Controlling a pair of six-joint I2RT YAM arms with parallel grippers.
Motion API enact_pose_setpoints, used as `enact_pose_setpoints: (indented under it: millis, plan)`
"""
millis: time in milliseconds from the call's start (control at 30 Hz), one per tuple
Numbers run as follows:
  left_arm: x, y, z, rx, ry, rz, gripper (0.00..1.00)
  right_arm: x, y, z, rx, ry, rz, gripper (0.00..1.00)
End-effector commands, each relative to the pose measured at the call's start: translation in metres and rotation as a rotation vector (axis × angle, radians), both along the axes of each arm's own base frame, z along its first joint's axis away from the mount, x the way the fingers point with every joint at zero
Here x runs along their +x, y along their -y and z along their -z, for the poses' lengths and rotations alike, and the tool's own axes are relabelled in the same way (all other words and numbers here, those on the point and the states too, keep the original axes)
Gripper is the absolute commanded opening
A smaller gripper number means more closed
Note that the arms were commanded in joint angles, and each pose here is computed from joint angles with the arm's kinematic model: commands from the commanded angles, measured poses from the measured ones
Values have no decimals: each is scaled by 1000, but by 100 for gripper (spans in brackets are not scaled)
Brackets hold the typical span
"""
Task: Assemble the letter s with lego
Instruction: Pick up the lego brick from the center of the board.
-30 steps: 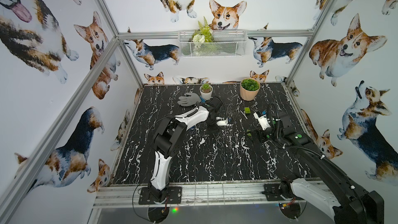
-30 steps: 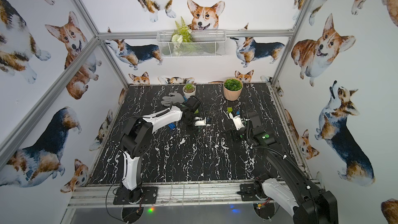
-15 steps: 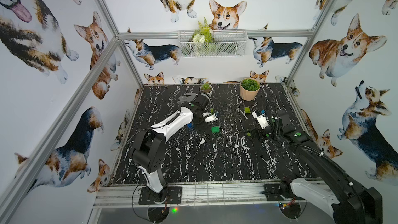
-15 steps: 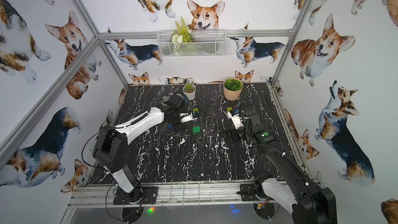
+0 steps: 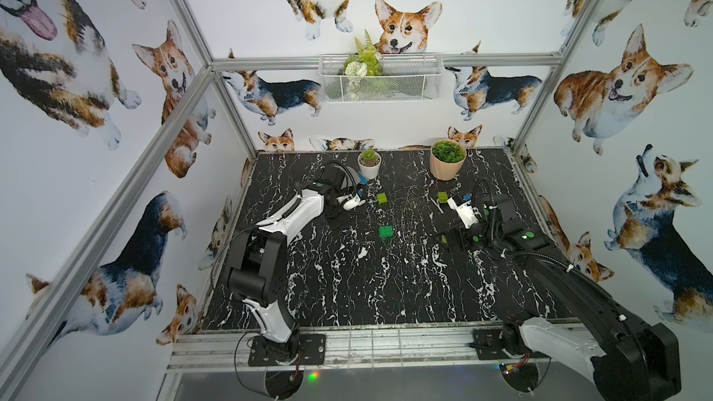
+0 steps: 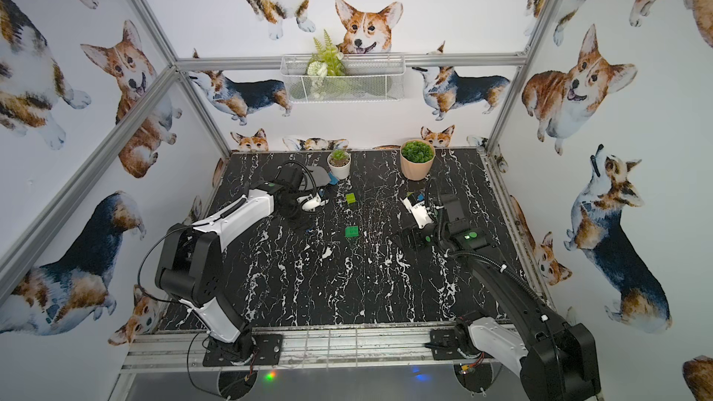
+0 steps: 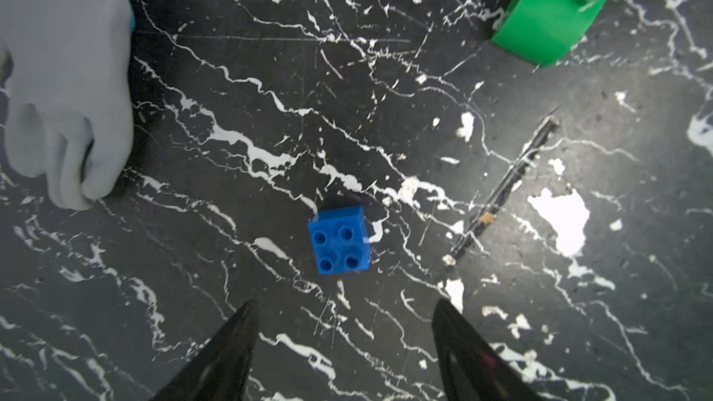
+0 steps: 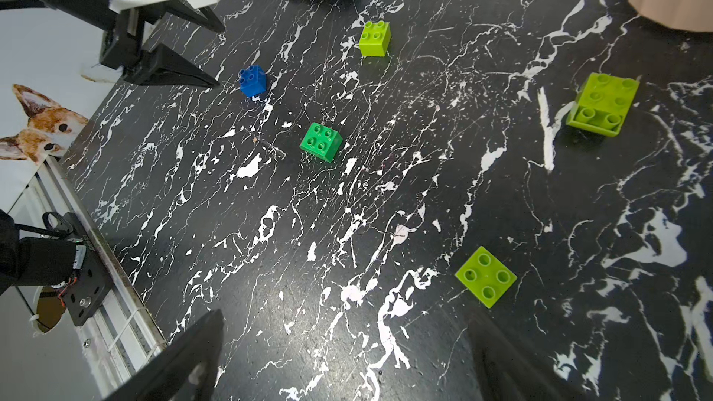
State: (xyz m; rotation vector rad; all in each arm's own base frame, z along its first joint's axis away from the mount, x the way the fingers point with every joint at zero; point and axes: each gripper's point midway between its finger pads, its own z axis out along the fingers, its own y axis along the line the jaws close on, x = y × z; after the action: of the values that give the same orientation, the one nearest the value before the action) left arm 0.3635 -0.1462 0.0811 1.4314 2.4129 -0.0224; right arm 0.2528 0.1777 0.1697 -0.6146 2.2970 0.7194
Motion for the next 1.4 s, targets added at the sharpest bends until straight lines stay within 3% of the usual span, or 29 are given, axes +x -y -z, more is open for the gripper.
enact_pose_setpoints:
  millis: [0, 233, 467, 833, 967, 1367]
  plan:
    - [2, -1, 14, -11, -60, -78, 74, 3, -2, -5, 13, 24, -3, 100]
    - [22, -15, 25, 20, -52, -196, 71, 2, -3, -1, 23, 14, -1, 100]
    - [17, -11, 40, 10, -119, -212, 67, 3, -4, 0, 24, 12, -2, 100]
    - [14, -9, 54, 9, -173, -221, 48, 3, -4, 3, 25, 7, 0, 100]
    - [13, -7, 56, 5, -182, -218, 46, 3, -3, 3, 24, 9, 2, 100]
    - [9, -3, 55, -8, -204, -194, 14, 3, -2, 1, 23, 15, 5, 100]
